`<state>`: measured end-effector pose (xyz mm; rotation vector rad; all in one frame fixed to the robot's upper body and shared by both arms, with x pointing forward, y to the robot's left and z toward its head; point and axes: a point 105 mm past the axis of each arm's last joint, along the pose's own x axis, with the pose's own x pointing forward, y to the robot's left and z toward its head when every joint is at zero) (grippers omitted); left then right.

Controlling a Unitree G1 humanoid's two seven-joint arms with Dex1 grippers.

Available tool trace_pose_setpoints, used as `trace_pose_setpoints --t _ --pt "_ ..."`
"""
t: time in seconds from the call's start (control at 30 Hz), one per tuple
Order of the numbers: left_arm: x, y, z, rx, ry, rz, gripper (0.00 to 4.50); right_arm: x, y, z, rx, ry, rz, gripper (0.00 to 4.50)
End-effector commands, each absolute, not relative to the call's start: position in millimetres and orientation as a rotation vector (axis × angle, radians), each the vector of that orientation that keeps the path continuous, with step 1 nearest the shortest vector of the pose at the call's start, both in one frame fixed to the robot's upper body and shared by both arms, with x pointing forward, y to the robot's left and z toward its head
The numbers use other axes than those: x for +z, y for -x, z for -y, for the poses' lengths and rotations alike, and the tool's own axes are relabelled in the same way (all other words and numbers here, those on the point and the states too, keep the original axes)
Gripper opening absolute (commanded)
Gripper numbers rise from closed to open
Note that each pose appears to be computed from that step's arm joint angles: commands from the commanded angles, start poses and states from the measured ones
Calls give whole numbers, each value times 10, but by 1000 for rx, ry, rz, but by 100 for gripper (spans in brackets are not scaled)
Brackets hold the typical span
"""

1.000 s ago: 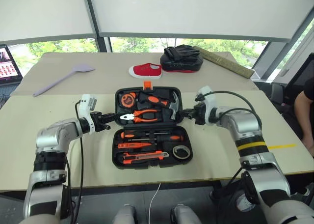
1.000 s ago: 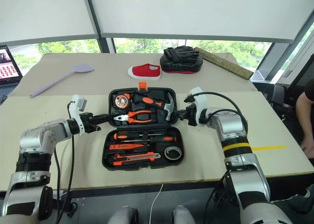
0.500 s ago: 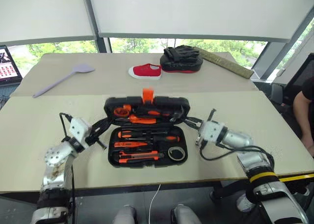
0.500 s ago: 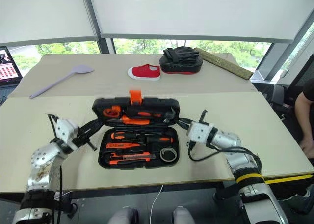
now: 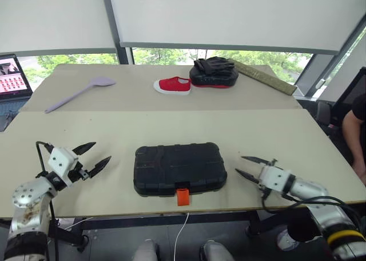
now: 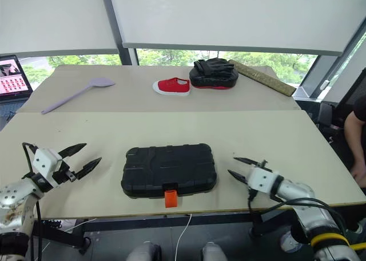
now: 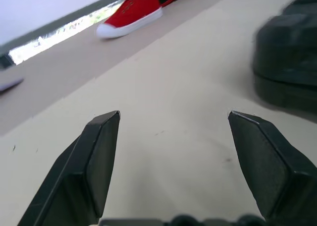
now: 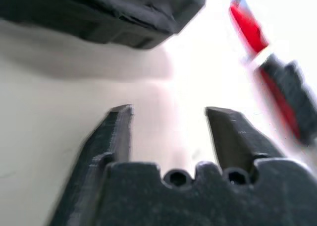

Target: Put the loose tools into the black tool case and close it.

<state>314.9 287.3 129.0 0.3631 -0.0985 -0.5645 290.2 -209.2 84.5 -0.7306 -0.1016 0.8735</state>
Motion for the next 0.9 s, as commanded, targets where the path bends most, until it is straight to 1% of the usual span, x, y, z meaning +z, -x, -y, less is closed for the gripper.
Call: trace_pose_setpoints --t 0.03,0.07,0.13,0.2,0.23,0.3,0.33,0.37,0.43,0.47,0.5,0.6,0.7,0.77,0.83,0.9 --pt "1522 -3467 -2655 -607 -342 120 217 1023 -2559 1897 1080 539 25 97" --pt "1545 -3565 -2570 -617 -336 116 172 983 -2462 1809 1138 508 -23 56" --pt "1549 -3689 -2440 -645 -325 92 101 940 -2349 1684 1204 473 -75 3" --pt "1472 -3830 -2261 -706 -337 21 19 886 -2293 1491 1264 444 -98 0" --pt "1431 -3863 -2207 -734 -342 -15 8 878 -2282 1424 1282 435 -99 0" --pt "1343 -3894 -2132 -799 -373 -97 8 830 -2291 1312 1339 498 -106 0" --pt "1333 -3907 -2121 -813 -385 -110 8 796 -2302 1290 1358 533 -113 0" --pt "1304 -3907 -2114 -833 -372 -137 8 790 -2382 1264 1334 547 -100 0" --pt "1189 -3809 -2117 -925 -368 -213 8 816 -2628 1188 1264 579 -63 0" --pt "1153 -3773 -2125 -952 -367 -237 8 829 -2703 1161 1245 585 -54 0" --pt "1139 -3737 -2136 -970 -345 -248 8 838 -2786 1143 1231 604 -43 0" --pt "1130 -3684 -2177 -964 -239 -273 8 810 -2870 1131 1260 665 -42 0" --pt "1052 -3495 -2197 -1006 -171 -339 8 875 -3106 1132 1190 694 7 0" --pt "1028 -3416 -2199 -1014 -157 -359 8 894 -3183 1138 1172 709 24 0" --pt "1009 -3326 -2240 -989 -122 -357 8 940 -3357 1147 1122 721 47 0" --pt "1050 -3271 -2264 -958 -94 -308 8 984 -3506 1150 1081 722 66 0"
